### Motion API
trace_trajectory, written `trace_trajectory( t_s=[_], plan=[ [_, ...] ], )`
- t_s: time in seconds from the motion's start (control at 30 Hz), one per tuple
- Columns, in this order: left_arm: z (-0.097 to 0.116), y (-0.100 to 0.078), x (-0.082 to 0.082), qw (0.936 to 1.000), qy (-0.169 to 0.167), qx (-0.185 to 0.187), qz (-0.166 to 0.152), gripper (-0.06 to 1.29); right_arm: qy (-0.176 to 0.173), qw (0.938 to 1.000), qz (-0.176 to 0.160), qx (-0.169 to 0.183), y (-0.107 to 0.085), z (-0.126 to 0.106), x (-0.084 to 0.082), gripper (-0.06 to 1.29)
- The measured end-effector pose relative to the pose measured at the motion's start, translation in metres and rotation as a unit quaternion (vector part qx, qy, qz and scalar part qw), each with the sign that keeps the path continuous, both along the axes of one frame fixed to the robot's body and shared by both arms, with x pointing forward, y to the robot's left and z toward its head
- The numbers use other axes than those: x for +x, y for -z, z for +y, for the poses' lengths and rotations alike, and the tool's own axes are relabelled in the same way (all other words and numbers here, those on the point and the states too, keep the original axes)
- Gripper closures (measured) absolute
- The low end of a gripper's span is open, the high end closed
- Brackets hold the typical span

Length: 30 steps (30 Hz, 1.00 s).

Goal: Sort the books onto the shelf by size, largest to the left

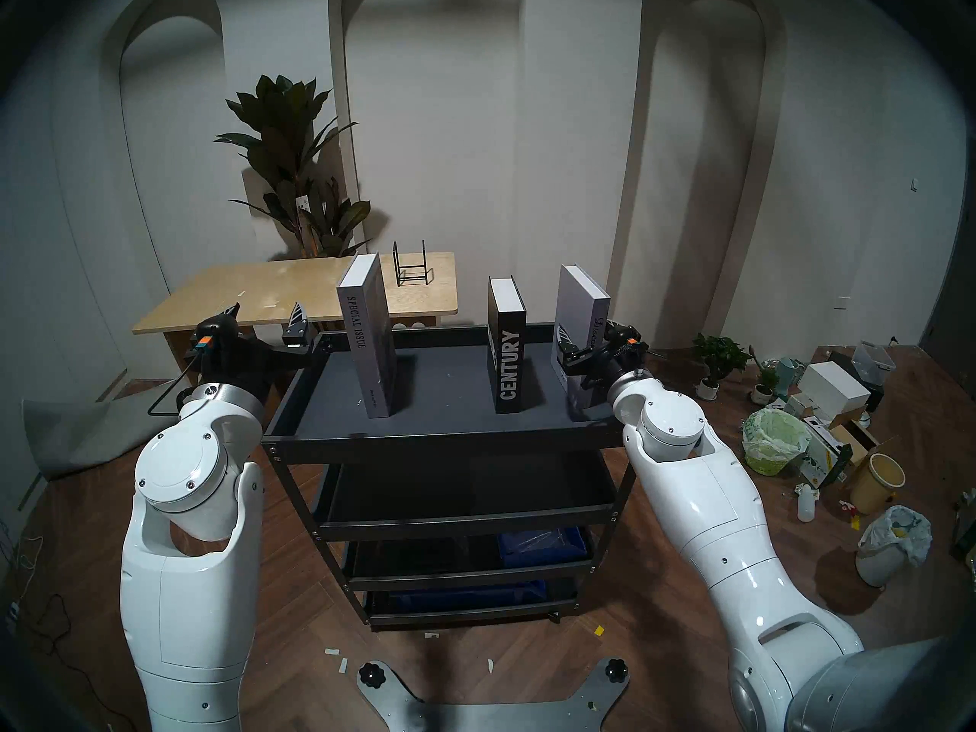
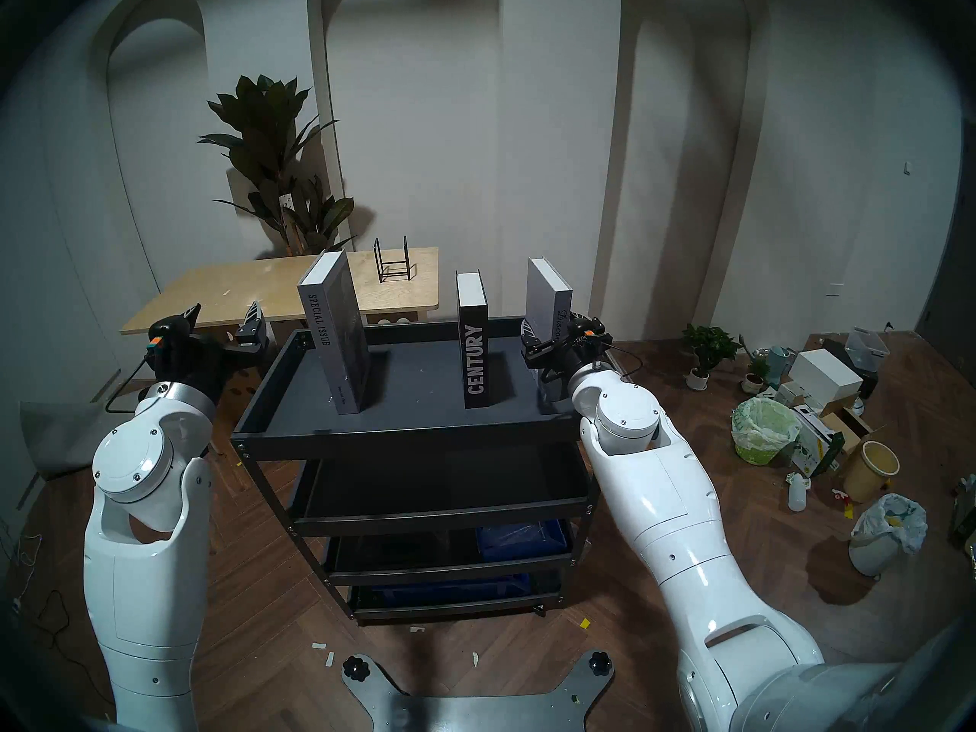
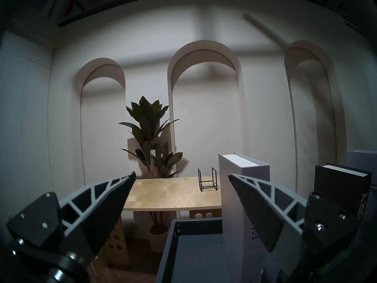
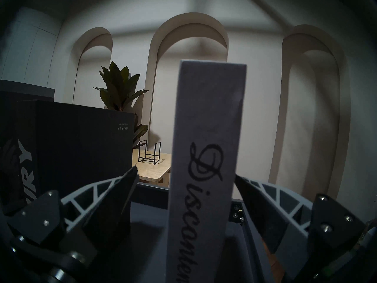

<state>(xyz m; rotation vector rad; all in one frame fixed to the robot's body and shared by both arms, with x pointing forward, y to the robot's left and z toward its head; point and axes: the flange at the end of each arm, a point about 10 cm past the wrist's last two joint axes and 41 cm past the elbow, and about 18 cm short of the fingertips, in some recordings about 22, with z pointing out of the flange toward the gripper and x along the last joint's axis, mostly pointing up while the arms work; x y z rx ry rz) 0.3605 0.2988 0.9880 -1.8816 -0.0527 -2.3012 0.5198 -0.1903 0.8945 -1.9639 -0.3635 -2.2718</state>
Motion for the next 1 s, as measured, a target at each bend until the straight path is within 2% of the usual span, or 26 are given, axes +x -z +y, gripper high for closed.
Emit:
trace_trajectory(
  t_s=[0.4,0.43,0.47,0.5,0.53,0.57,0.77,1.0],
  plan=[
    [0.003,0.002,0.000,1.0000,0.000,-0.001,0.003,0.02,0.014,0.9994,-0.030,0.007,-0.017,0.007,0.008,0.01],
    [0.003,0.003,0.001,1.0000,0.001,-0.002,0.004,0.02,0.016,0.9993,-0.032,0.008,-0.018,0.006,0.009,0.06],
    [0.003,0.003,0.001,1.0000,0.001,-0.002,0.004,0.02,0.017,0.9993,-0.032,0.008,-0.019,0.006,0.009,0.18],
    [0.003,0.003,0.001,1.0000,0.002,-0.003,0.004,0.02,0.018,0.9992,-0.033,0.009,-0.019,0.006,0.009,0.35],
    [0.003,0.004,0.001,1.0000,0.003,-0.004,0.005,0.02,0.021,0.9992,-0.034,0.010,-0.019,0.006,0.010,0.65],
    [0.003,0.004,0.001,1.0000,0.003,-0.004,0.005,0.02,0.022,0.9991,-0.034,0.010,-0.019,0.005,0.010,0.75],
    [0.002,0.005,0.002,0.9999,0.008,-0.008,0.007,0.02,0.030,0.9989,-0.034,0.012,-0.019,0.003,0.010,0.82],
    [-0.002,0.006,0.003,0.9998,0.015,-0.009,0.008,0.02,0.045,0.9978,-0.041,0.025,-0.027,-0.002,0.005,0.82]
  ],
)
